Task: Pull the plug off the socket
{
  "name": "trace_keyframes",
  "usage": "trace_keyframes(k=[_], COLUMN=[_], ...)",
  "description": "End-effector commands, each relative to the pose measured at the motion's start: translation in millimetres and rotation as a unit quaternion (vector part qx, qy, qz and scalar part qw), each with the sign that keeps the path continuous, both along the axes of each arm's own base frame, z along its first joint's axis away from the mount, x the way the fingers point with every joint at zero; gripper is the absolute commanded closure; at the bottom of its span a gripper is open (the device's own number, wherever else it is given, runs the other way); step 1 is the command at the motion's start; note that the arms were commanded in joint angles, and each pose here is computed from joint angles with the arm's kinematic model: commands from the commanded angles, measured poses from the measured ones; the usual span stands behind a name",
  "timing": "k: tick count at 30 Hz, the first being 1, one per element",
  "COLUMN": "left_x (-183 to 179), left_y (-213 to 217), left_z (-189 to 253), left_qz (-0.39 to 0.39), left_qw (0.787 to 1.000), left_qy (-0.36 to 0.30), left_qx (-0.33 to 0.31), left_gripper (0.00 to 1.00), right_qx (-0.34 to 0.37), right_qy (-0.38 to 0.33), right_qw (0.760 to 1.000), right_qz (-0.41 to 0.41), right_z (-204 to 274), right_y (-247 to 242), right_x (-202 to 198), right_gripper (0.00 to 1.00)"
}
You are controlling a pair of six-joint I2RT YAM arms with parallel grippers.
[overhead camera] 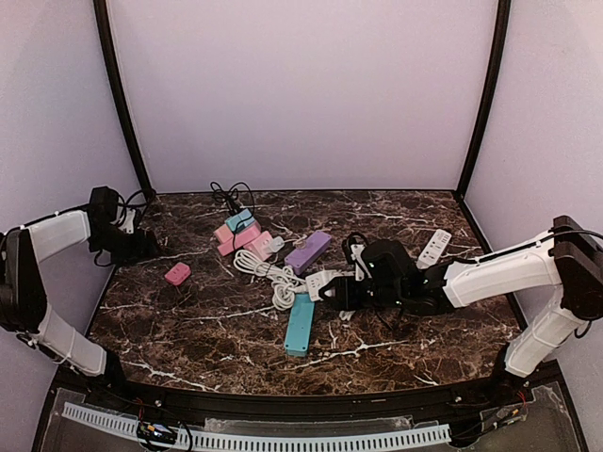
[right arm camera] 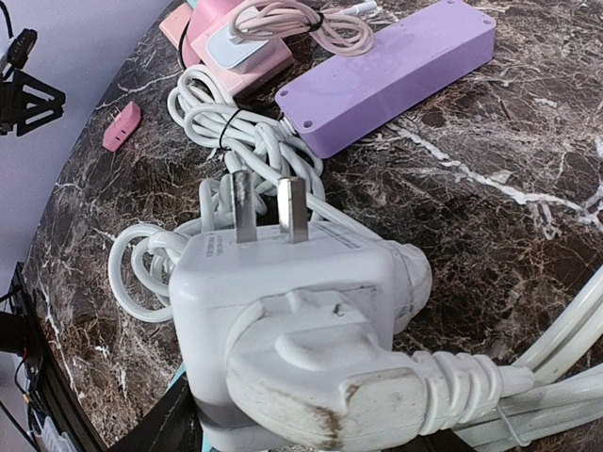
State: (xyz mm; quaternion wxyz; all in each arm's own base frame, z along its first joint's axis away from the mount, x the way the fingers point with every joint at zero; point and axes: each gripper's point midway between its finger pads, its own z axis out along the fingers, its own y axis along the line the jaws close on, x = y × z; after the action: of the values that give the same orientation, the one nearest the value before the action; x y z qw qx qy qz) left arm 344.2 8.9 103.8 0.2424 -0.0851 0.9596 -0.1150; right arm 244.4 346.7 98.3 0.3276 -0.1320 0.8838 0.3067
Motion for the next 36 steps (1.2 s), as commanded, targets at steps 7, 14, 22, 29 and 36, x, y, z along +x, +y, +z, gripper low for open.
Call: trace_keyframes(k=[7, 14, 22, 29, 36], left_x=[-4.6, -22.5, -57.9, -77.0, -84.9], left_y=[-73.4, -166.6, -255.2, -312.4, -359.1], left_z=[28.0, 65.7, 127.2, 146.6, 129.2], left_qz=[-0.121, -0.220, -0.335, -0.467, -0.542], left_qw=[0.991, 0.965, 0.906, 0.837, 0.796], left_qy=[-0.061, -0.116, -0.185, -0.194, -0.157], left_qx=[-0.020, -0.086, -0.183, -0.211, -0.218], left_gripper=[0.18, 0.19, 0.19, 0.18, 0.19], right_qx=[0.034, 0.052, 0.111, 0.156, 0.170], right_qy=[-0.048, -0.046, -0.076, -0.099, -0.102], right_qw=[0.998, 0.998, 0.990, 0.979, 0.977], right_qz=[-0.005, 0.005, 0.047, 0.087, 0.079], right_z=[32.8, 36.9, 66.4, 93.7, 107.7], right_y=[5.8, 5.2, 5.4, 7.1, -1.4], right_x=[13.6, 13.1, 3.2, -7.7, -6.1], right_gripper=[1.00, 1.00, 1.00, 1.00, 1.00])
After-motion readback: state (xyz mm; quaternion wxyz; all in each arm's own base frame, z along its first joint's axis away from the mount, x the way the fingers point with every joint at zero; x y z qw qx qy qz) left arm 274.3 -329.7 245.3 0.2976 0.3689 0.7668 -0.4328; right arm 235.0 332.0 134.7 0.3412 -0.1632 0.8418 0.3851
